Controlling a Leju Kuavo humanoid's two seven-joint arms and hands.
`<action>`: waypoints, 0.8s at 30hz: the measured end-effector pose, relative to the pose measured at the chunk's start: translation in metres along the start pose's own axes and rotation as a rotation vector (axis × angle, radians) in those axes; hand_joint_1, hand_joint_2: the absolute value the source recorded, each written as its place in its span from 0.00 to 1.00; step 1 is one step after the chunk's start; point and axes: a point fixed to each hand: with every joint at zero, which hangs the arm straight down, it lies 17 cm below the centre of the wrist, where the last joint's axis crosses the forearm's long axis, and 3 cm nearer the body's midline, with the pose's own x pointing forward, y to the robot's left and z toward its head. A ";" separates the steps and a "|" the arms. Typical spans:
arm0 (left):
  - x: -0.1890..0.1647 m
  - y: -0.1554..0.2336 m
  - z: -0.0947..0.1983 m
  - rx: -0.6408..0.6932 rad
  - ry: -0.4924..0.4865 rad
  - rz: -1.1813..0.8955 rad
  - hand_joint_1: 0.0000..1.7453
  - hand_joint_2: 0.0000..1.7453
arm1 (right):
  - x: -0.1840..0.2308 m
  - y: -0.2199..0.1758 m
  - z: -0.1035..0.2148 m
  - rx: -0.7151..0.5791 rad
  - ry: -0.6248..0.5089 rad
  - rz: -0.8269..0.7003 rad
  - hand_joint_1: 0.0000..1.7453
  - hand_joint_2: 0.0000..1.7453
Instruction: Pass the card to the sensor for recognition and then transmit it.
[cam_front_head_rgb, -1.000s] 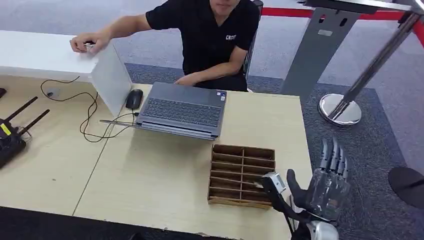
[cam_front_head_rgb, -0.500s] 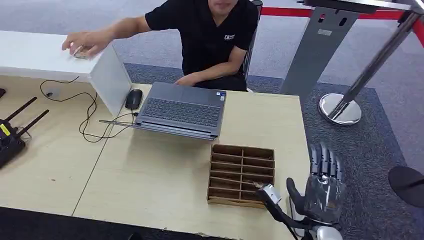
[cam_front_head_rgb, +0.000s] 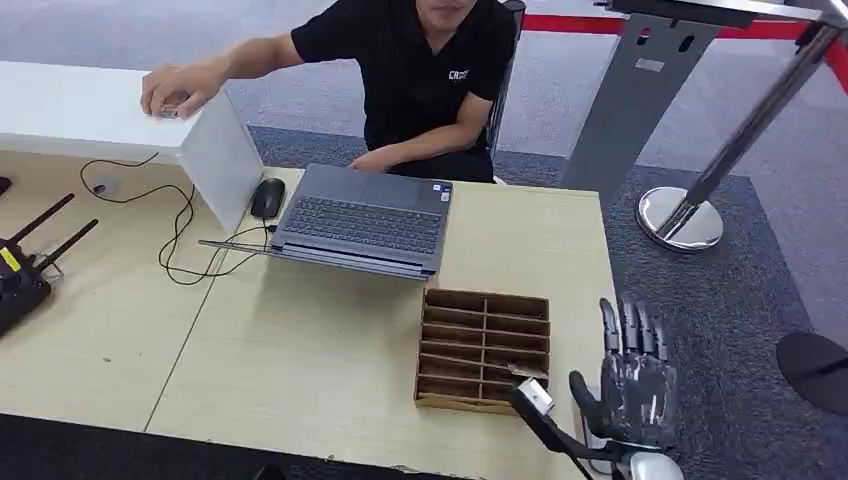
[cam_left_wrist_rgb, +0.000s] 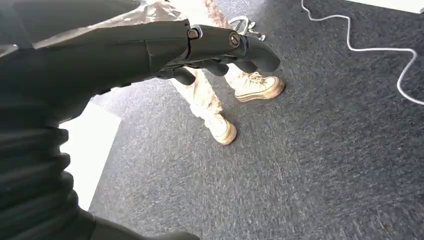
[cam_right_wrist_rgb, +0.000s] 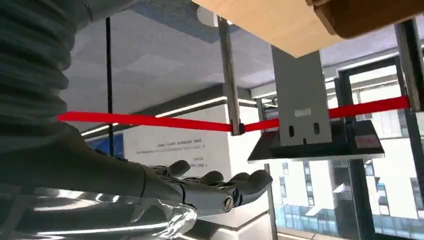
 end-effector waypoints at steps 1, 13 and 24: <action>0.000 0.000 0.000 0.001 0.000 0.000 0.00 1.00 | 0.000 0.002 0.001 0.016 -0.003 0.007 0.00 1.00; -0.003 0.002 -0.001 0.004 0.014 0.005 0.00 1.00 | 0.000 0.005 0.006 0.103 -0.048 0.053 0.00 1.00; -0.004 0.004 -0.003 0.008 0.015 0.010 0.00 1.00 | 0.008 0.016 0.013 0.193 -0.047 -0.052 0.00 1.00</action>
